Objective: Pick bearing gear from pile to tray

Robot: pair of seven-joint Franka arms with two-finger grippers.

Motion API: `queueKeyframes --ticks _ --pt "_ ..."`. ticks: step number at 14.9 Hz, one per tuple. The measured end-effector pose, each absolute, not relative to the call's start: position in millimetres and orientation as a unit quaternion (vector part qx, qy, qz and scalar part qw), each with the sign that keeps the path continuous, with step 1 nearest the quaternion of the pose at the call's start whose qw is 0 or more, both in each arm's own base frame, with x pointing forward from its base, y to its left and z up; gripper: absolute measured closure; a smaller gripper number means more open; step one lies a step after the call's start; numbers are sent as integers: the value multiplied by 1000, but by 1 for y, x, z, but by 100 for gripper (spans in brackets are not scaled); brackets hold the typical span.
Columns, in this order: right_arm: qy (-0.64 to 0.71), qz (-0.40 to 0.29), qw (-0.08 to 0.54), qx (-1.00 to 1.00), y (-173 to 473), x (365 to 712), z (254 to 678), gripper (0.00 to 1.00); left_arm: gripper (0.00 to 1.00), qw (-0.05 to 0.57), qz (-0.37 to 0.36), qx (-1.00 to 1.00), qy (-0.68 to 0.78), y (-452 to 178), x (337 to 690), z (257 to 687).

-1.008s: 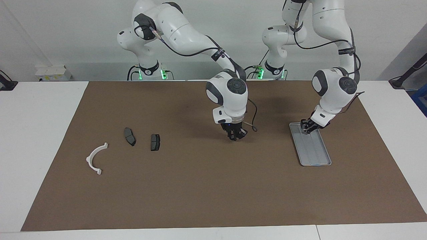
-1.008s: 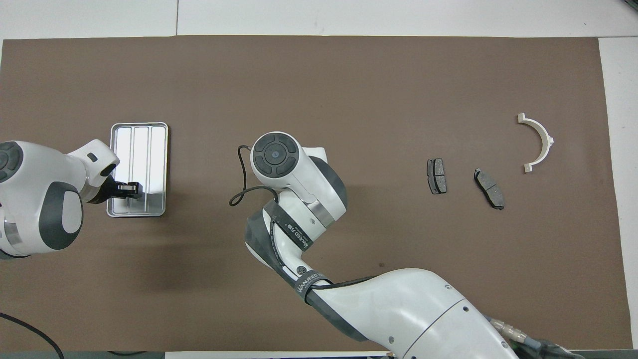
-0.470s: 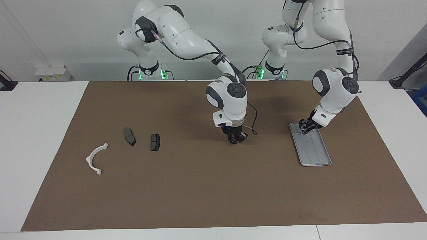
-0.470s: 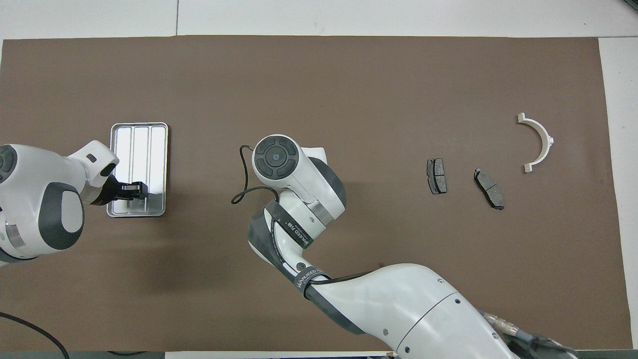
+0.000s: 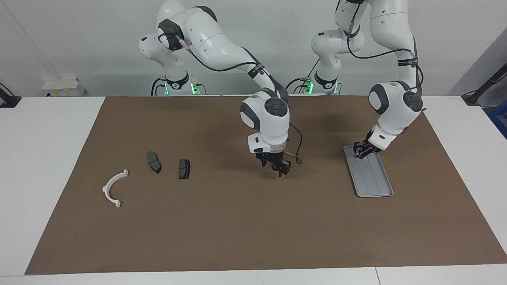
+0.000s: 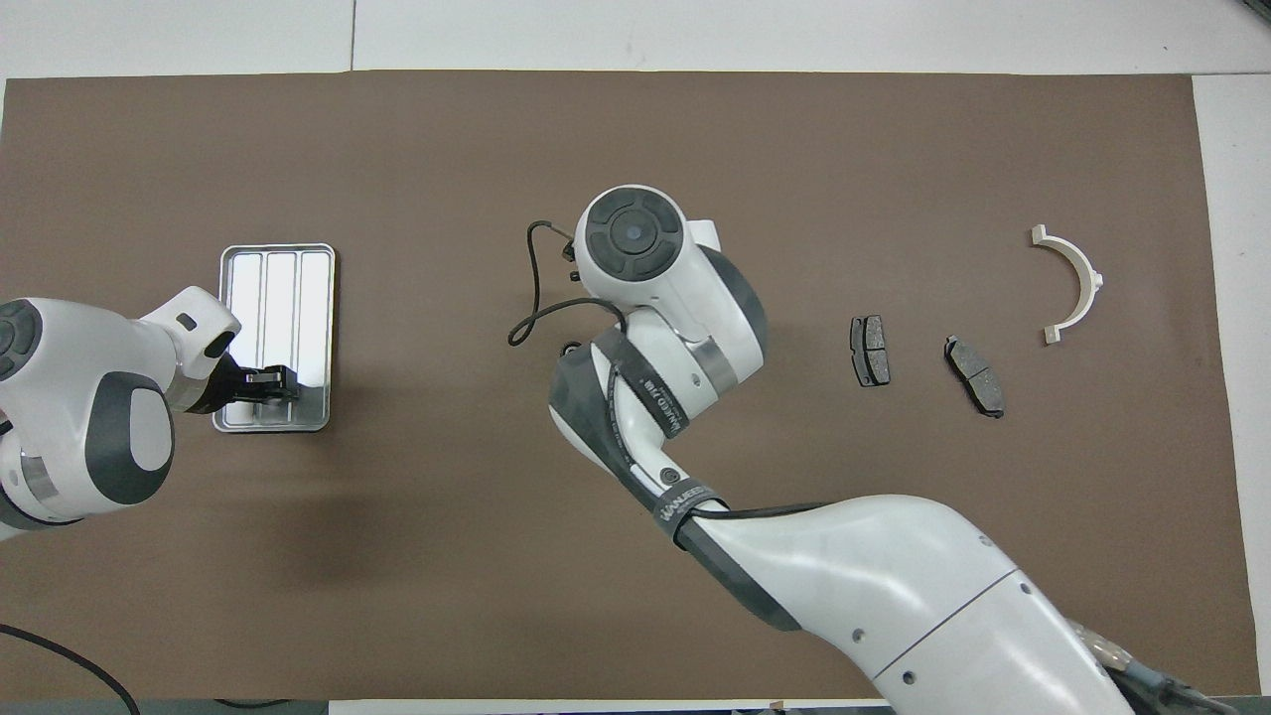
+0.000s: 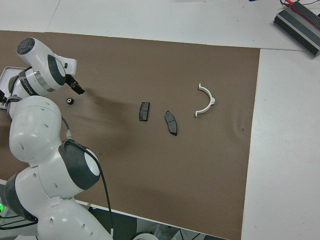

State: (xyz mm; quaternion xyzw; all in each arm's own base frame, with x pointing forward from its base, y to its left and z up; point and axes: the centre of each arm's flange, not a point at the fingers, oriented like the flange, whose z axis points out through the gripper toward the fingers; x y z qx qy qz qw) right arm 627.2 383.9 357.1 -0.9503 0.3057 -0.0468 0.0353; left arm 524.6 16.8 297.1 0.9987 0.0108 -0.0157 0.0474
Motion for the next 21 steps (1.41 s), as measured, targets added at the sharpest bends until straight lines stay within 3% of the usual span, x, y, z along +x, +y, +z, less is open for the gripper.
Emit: queueKeyframes --ticks 4,5,8,14,18,21 --pt "228 -27 31 -973 297 657 404 0 1 54 3 997 62 -27 550 334" --pt "206 -20 30 -978 272 663 412 0 0 57 9 994 88 -56 558 349" --pt "120 -9 25 -992 196 678 432 0 0 66 15 985 160 -163 559 374" --pt "-28 -21 21 -999 53 692 469 0 0 34 10 968 250 -340 548 358" --pt "-31 -31 19 -999 15 657 532 0 39 34 12 966 257 -349 557 353" --pt "-44 -28 18 -998 4 619 578 0 40 21 4 968 249 -354 552 342"
